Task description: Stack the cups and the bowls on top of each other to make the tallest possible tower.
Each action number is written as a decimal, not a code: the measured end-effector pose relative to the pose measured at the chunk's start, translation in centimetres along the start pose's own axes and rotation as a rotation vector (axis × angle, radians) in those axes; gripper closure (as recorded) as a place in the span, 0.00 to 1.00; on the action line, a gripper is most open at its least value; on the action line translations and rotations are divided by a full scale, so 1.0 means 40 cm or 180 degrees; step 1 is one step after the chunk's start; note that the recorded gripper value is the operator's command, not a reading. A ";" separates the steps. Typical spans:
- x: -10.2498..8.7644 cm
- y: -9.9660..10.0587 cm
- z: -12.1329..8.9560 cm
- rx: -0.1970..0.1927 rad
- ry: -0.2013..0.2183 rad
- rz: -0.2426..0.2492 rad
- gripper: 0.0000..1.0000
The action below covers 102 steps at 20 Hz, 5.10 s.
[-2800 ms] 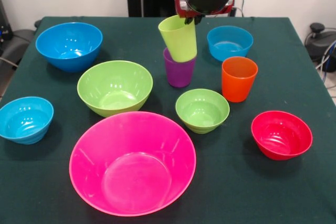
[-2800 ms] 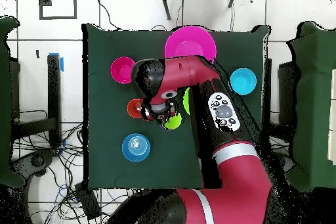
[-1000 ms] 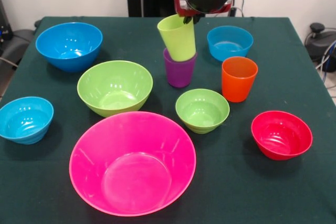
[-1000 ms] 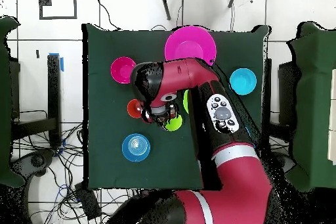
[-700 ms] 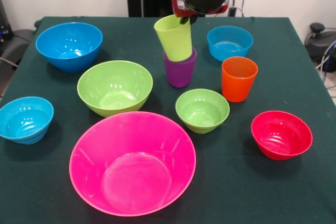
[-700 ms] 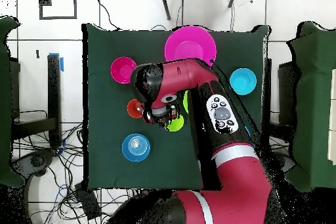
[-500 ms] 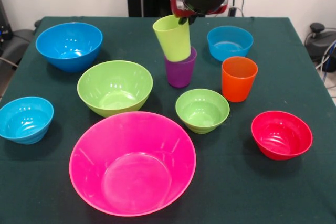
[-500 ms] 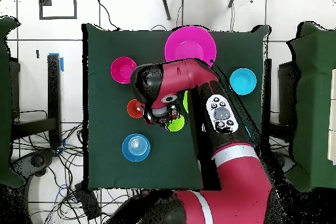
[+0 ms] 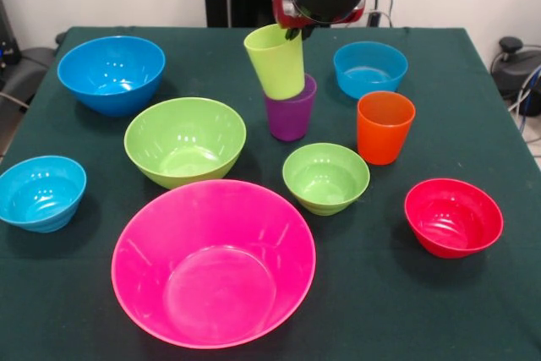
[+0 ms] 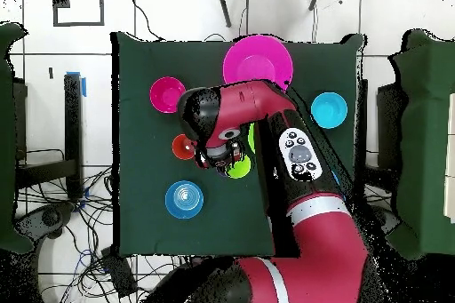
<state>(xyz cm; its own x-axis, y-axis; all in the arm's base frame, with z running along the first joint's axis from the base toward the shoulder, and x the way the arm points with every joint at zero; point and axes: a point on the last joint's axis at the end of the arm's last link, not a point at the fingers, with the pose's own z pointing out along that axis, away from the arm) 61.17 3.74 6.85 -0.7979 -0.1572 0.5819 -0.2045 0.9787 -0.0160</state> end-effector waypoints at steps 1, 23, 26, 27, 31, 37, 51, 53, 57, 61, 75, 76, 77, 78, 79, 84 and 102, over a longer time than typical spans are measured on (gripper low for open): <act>0.000 0.000 0.000 0.0001 0.0000 0.0000 1.00; 0.028 0.011 0.009 0.0030 0.0054 -0.0040 1.00; 0.030 0.012 0.011 0.0031 0.0061 -0.0043 1.00; 0.031 0.012 0.012 0.0031 0.0063 -0.0044 1.00; 0.032 0.013 0.014 0.0030 0.0070 -0.0048 1.00; 0.034 0.015 0.016 0.0029 0.0077 -0.0052 1.00; 0.036 0.018 0.023 0.0028 0.0095 -0.0062 1.00; 0.036 0.018 0.023 0.0027 0.0097 -0.0063 1.00; 0.036 0.019 0.024 0.0028 0.0099 -0.0066 1.00; 0.037 0.020 0.025 0.0030 0.0103 -0.0069 1.00; 0.040 0.022 0.030 0.0034 0.0116 -0.0077 1.00; 0.040 0.022 0.030 0.0034 0.0117 -0.0077 1.00; 0.040 0.022 0.030 0.0034 0.0117 -0.0077 1.00; 0.040 0.022 0.030 0.0034 0.0116 -0.0077 1.00; 0.040 0.022 0.030 0.0034 0.0117 -0.0077 1.00; 0.040 0.022 0.030 0.0034 0.0116 -0.0077 1.00; 0.038 0.028 0.038 0.0035 0.0134 -0.0092 1.00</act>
<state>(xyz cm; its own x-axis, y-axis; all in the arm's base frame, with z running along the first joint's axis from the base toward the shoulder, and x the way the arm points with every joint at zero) 58.86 4.38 6.48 -0.7671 -0.1796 0.6158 -0.2337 0.9723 -0.0075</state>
